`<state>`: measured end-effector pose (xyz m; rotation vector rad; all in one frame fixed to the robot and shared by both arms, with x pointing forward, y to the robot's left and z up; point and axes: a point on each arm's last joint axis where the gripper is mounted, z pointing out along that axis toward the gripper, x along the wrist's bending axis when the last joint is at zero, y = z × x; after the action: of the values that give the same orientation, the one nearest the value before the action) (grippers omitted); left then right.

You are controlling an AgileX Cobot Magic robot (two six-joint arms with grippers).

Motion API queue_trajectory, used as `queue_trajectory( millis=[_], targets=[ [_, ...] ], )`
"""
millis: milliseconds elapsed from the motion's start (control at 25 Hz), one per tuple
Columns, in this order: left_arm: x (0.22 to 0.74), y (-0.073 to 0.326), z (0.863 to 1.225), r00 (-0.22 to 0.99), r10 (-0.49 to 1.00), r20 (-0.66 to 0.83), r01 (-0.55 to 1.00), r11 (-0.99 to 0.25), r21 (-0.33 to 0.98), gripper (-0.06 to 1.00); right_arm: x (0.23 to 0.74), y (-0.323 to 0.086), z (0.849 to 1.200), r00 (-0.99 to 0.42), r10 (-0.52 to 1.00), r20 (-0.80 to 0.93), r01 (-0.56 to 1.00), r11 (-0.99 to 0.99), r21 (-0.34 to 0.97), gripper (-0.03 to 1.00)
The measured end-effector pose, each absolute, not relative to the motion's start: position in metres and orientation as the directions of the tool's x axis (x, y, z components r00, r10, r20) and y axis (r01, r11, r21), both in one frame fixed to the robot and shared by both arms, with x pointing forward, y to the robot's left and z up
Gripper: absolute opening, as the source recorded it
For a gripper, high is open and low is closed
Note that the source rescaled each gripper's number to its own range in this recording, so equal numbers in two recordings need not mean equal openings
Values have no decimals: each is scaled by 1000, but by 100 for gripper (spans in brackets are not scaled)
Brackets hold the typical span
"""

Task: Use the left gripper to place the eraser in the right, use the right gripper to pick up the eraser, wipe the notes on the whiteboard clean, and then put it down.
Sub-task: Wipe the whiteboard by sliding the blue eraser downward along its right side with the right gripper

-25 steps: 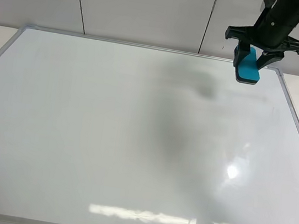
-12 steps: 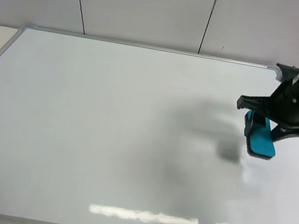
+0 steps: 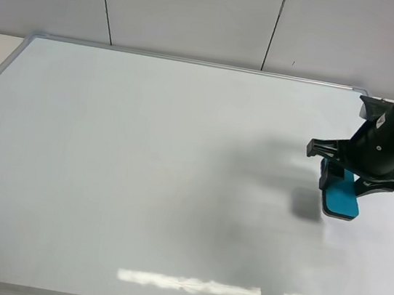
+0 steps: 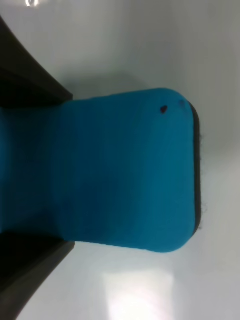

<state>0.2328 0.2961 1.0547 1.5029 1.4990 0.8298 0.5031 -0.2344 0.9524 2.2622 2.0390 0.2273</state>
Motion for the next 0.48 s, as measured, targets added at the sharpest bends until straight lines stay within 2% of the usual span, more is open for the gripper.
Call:
queue_trajectory(
  millis=[120, 160, 200, 240, 320, 360, 480],
  targets=[
    [233, 296, 1055, 68, 992, -102, 439, 63, 896, 100, 503, -234, 952, 97, 994, 53, 981, -105, 164, 4],
    [233, 296, 1055, 67, 992, -103, 439, 63, 896, 100, 503, -234, 952, 92, 994, 52, 981, -99, 164, 6],
    [233, 296, 1055, 67, 992, -103, 439, 63, 896, 100, 503, -234, 952, 84, 995, 51, 982, -92, 164, 14],
    [233, 296, 1055, 67, 992, -103, 439, 63, 896, 100, 503, -234, 952, 67, 997, 48, 983, -75, 165, 30],
    [233, 296, 1055, 67, 992, -103, 439, 63, 896, 100, 503, -233, 952, 42, 998, 45, 985, -49, 166, 70],
    [233, 296, 1055, 67, 992, -103, 439, 63, 896, 100, 503, -233, 952, 37, 998, 44, 985, -44, 166, 82],
    [233, 296, 1055, 67, 992, -103, 439, 63, 896, 100, 503, -233, 953, 30, 999, 43, 985, -37, 168, 96]
  ],
)
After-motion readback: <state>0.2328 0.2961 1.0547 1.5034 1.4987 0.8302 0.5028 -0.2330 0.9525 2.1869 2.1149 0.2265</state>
